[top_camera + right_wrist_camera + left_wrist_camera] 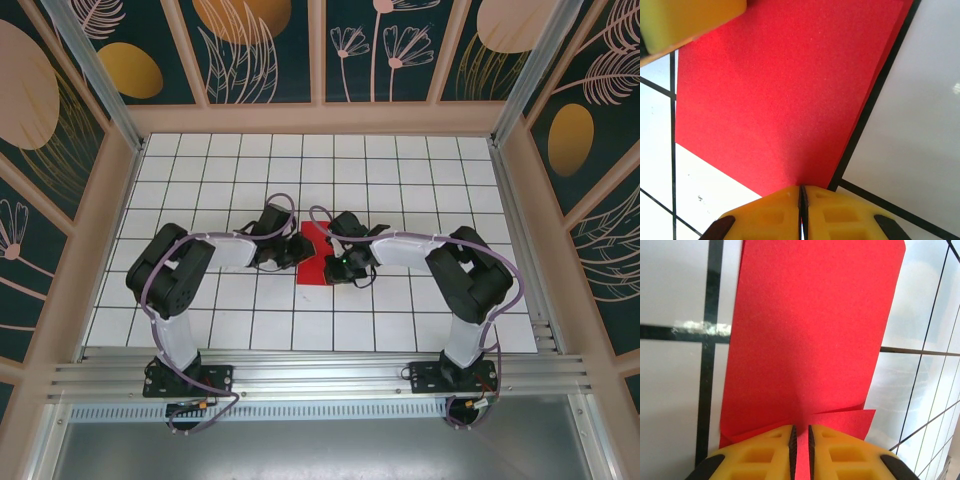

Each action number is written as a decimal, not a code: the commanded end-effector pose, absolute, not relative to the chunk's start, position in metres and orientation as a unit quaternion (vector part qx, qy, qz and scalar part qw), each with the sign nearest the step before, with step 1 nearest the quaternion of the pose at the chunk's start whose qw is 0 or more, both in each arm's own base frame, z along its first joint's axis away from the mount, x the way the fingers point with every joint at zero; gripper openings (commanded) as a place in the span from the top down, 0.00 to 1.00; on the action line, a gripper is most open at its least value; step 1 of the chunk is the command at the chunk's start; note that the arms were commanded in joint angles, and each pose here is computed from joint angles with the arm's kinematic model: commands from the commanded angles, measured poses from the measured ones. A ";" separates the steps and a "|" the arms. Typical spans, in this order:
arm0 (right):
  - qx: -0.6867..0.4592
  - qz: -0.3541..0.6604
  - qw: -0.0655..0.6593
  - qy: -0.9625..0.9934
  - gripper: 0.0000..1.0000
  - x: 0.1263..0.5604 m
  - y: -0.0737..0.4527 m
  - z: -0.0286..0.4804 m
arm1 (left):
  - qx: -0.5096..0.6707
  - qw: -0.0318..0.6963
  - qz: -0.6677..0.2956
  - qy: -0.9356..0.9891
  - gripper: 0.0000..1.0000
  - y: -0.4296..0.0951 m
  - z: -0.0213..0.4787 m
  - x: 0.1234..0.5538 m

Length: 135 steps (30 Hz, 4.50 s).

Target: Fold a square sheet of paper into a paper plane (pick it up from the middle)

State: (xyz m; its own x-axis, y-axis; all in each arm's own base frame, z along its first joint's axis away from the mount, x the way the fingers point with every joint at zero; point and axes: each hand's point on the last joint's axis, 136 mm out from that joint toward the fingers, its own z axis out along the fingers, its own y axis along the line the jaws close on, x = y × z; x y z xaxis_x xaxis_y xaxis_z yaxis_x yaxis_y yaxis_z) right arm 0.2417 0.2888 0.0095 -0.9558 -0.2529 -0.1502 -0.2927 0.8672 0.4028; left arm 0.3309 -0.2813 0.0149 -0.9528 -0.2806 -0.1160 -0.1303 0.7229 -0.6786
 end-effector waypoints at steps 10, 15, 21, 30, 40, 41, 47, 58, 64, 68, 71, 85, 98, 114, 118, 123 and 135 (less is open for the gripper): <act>-0.113 0.063 -0.034 0.991 0.89 0.204 0.220 -0.056 | -0.130 0.162 -0.241 0.948 0.80 -0.219 -0.004 0.376; -0.113 0.065 -0.031 0.991 0.89 0.205 0.220 -0.055 | -0.121 0.172 -0.223 0.952 0.79 -0.216 -0.002 0.388; -0.138 0.153 0.039 0.978 0.88 0.242 0.269 -0.008 | -0.122 0.217 -0.231 0.941 0.76 -0.212 0.043 0.404; -0.122 0.232 0.243 0.934 0.63 0.324 0.316 0.129 | -0.157 0.280 -0.226 0.920 0.46 -0.182 0.101 0.380; -0.096 0.202 0.230 0.947 0.49 0.339 0.320 0.103 | -0.188 0.285 -0.243 0.908 0.14 -0.162 0.093 0.337; -0.097 0.204 0.222 0.948 0.50 0.336 0.324 0.100 | -0.191 0.284 -0.244 0.908 0.12 -0.161 0.090 0.334; -0.109 0.209 0.192 0.953 0.57 0.315 0.342 0.088 | -0.196 0.269 -0.252 0.909 0.02 -0.162 0.076 0.325; -0.072 0.160 0.141 0.974 0.58 0.305 0.326 0.038 | -0.168 0.275 -0.287 0.902 0.02 -0.174 0.080 0.326; -0.048 0.164 0.147 0.974 0.59 0.314 0.319 0.020 | -0.130 0.267 -0.362 0.884 0.05 -0.201 0.087 0.324; -0.036 0.179 0.146 0.972 0.58 0.312 0.319 0.017 | -0.116 0.246 -0.404 0.873 0.09 -0.217 0.089 0.324; -0.030 0.184 0.139 0.973 0.58 0.309 0.319 0.012 | -0.113 0.228 -0.423 0.870 0.17 -0.225 0.087 0.324; 0.021 0.252 0.118 0.960 0.60 0.299 0.312 0.009 | -0.121 0.171 -0.451 0.868 0.41 -0.254 0.069 0.329; 0.030 0.265 0.110 0.958 0.62 0.292 0.305 0.004 | -0.191 0.138 -0.372 0.898 0.39 -0.251 0.031 0.337; 0.014 0.274 0.102 0.956 0.65 0.284 0.306 -0.002 | -0.194 0.117 -0.343 0.912 0.41 -0.265 0.027 0.343; 0.013 0.276 0.103 0.955 0.66 0.282 0.305 -0.002 | -0.193 0.123 -0.347 0.909 0.42 -0.267 0.031 0.347; 0.014 0.282 0.102 0.954 0.67 0.282 0.306 -0.001 | -0.182 0.123 -0.370 0.903 0.45 -0.274 0.038 0.347; 0.022 0.286 0.098 0.953 0.73 0.283 0.305 0.002 | -0.166 0.133 -0.388 0.897 0.62 -0.275 0.032 0.342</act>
